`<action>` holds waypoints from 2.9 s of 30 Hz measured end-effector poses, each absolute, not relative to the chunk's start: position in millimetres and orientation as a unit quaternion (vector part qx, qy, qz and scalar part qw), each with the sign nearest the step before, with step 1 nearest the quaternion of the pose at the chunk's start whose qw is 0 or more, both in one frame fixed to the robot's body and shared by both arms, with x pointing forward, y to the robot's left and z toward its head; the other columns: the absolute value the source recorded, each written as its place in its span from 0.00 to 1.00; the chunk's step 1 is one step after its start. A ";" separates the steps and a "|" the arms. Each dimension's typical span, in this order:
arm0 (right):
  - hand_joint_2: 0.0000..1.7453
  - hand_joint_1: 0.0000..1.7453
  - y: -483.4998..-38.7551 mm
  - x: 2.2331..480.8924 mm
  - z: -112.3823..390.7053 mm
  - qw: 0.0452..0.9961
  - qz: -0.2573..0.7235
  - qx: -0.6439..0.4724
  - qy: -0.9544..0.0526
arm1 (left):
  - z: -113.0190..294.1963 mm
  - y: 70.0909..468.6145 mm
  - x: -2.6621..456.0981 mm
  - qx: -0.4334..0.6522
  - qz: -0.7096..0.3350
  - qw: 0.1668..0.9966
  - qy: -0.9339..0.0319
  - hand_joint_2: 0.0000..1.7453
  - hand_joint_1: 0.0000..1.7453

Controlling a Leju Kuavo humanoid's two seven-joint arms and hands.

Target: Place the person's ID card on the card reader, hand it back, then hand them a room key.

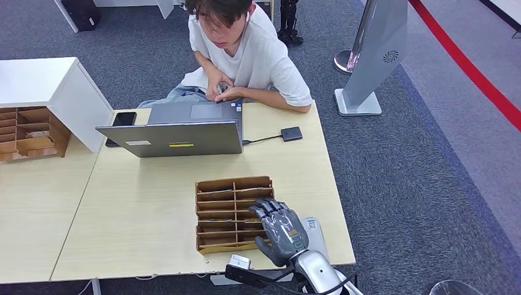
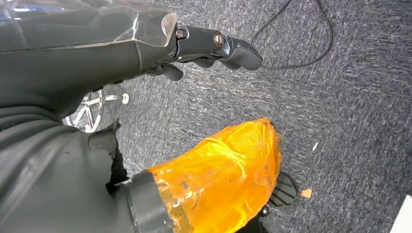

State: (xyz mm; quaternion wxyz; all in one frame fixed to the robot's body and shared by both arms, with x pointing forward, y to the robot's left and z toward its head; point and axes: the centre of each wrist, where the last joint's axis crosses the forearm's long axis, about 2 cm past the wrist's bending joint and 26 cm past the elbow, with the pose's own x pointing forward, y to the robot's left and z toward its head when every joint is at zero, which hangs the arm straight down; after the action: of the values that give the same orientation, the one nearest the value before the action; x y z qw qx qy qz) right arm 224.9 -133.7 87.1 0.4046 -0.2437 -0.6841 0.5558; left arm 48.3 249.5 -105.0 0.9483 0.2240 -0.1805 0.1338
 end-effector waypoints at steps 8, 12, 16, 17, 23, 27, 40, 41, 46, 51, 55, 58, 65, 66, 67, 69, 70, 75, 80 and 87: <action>1.00 0.34 -130.1 229.6 88.4 0.410 0.551 -0.244 -0.684 | -104.9 249.7 49.4 0.224 0.132 0.948 -0.182 0.00 0.00; 1.00 0.34 -129.7 230.3 88.3 0.411 0.551 -0.244 -0.684 | -104.9 249.7 49.5 0.224 0.132 0.948 -0.182 0.00 0.00; 1.00 0.48 -129.4 230.9 88.7 0.410 0.551 -0.245 -0.684 | -104.9 249.6 49.6 0.224 0.132 0.948 -0.182 0.00 0.00; 1.00 0.56 -129.4 231.0 88.7 0.410 0.551 -0.245 -0.684 | -104.9 249.7 49.6 0.224 0.132 0.948 -0.182 0.00 0.00; 1.00 0.91 -129.3 231.4 88.5 0.411 0.551 -0.245 -0.684 | -104.9 249.7 49.6 0.224 0.131 0.948 -0.182 0.00 0.00; 1.00 0.95 -128.3 233.7 89.7 0.412 0.550 -0.245 -0.684 | -104.9 249.5 49.6 0.223 0.131 0.949 -0.183 0.00 0.00; 1.00 0.94 -126.8 235.2 89.9 0.414 0.548 -0.245 -0.685 | -104.9 249.3 50.0 0.220 0.127 0.949 -0.187 0.00 0.00; 1.00 0.94 -126.6 235.2 90.0 0.414 0.547 -0.245 -0.685 | -104.9 249.2 49.9 0.220 0.127 0.949 -0.187 0.00 0.00; 1.00 0.97 -126.6 235.3 89.7 0.413 0.546 -0.245 -0.687 | -104.9 249.2 49.9 0.220 0.127 0.949 -0.187 0.00 0.00; 1.00 1.00 -126.5 235.0 90.8 0.404 0.542 -0.248 -0.695 | -104.9 249.0 49.8 0.219 0.127 0.949 -0.187 0.00 0.00; 1.00 1.00 -123.6 234.1 101.3 0.388 0.525 -0.250 -0.715 | -104.9 248.8 49.4 0.219 0.130 0.949 -0.186 0.00 0.00; 1.00 1.00 -121.0 233.6 112.2 0.374 0.511 -0.251 -0.732 | -105.0 248.2 48.9 0.217 0.132 0.949 -0.186 0.00 0.00; 1.00 1.00 -117.9 232.0 134.7 0.342 0.480 -0.250 -0.769 | -104.9 246.0 47.8 0.215 0.135 0.950 -0.184 0.00 0.00; 1.00 1.00 -117.8 231.7 137.4 0.337 0.476 -0.250 -0.773 | -104.9 245.8 47.7 0.215 0.136 0.950 -0.184 0.00 0.00; 1.00 1.00 -117.7 231.5 140.0 0.333 0.471 -0.250 -0.778 | -104.9 245.6 47.7 0.214 0.136 0.950 -0.184 0.00 0.00; 1.00 1.00 -117.8 231.0 143.8 0.328 0.465 -0.250 -0.783 | -104.9 245.6 47.6 0.214 0.136 0.950 -0.184 0.00 0.00; 1.00 1.00 -117.9 230.9 145.2 0.326 0.463 -0.250 -0.785 | -104.9 245.6 47.6 0.214 0.136 0.950 -0.184 0.00 0.00; 1.00 1.00 -118.1 229.6 151.3 0.316 0.453 -0.248 -0.796 | -104.9 245.5 47.4 0.215 0.138 0.949 -0.183 0.00 0.00; 1.00 1.00 -118.3 227.5 161.1 0.298 0.432 -0.244 -0.816 | -105.0 245.4 46.5 0.215 0.145 0.949 -0.180 0.00 0.00; 1.00 1.00 -118.4 225.2 171.0 0.280 0.412 -0.239 -0.833 | -105.1 243.8 44.7 0.215 0.154 0.948 -0.176 0.00 0.00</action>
State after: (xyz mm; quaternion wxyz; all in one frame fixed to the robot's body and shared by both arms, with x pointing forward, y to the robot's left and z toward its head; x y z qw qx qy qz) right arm 225.2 -118.4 171.0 0.2802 -0.2385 -0.8334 0.4123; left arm 44.7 243.8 -105.1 0.9484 0.2146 -0.1758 0.1538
